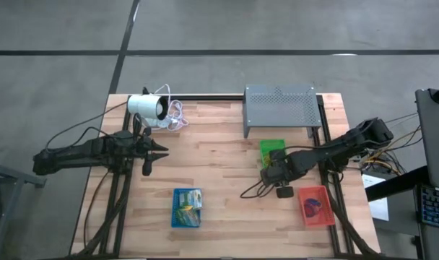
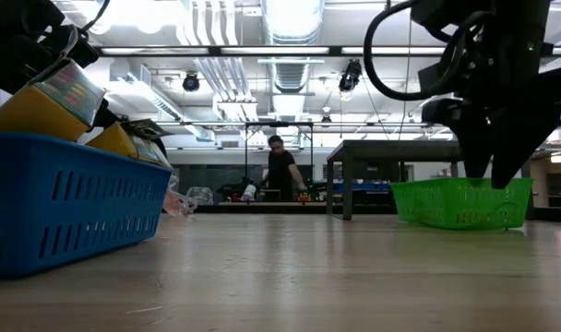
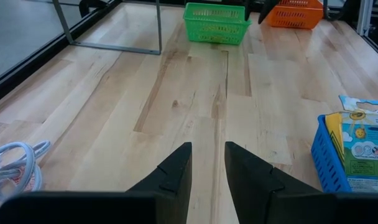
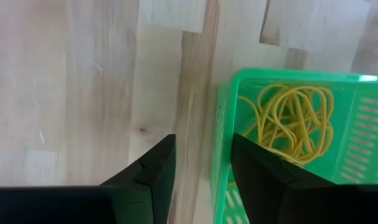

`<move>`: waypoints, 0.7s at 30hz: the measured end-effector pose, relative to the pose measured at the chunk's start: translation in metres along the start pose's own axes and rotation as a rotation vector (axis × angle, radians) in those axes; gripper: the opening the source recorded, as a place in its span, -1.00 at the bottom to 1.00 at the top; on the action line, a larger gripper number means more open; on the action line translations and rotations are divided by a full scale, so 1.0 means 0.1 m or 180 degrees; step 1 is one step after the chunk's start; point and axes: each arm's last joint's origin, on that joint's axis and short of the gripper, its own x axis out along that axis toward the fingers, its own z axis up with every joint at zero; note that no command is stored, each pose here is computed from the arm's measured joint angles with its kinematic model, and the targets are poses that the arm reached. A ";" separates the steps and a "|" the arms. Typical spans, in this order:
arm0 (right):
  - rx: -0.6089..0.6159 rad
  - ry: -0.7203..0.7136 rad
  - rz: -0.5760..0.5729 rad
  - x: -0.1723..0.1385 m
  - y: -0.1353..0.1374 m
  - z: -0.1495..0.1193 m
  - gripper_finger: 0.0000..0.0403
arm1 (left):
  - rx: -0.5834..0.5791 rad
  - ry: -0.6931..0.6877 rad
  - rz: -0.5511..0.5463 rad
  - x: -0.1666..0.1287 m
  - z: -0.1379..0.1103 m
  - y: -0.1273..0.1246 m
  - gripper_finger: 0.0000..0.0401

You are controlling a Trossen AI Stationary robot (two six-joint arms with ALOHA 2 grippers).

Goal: Pick & Place Office Desk Supplies
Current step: Put the green bin on the shelf

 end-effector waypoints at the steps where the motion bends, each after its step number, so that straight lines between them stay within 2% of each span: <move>1: -0.0001 0.0014 -0.0003 0.01 0.00 -0.01 -0.29 | 0.0001 0.0000 -0.0001 0.00 0.00 0.00 -0.51; 9: -0.0001 0.0020 -0.0004 0.11 0.01 -0.07 -0.51 | 0.0000 0.0000 0.0000 0.00 0.00 0.00 -0.51; 21: 0.0005 0.0040 -0.0011 0.16 0.00 -0.10 -0.94 | 0.0000 0.0000 -0.0001 0.00 0.00 0.00 -0.51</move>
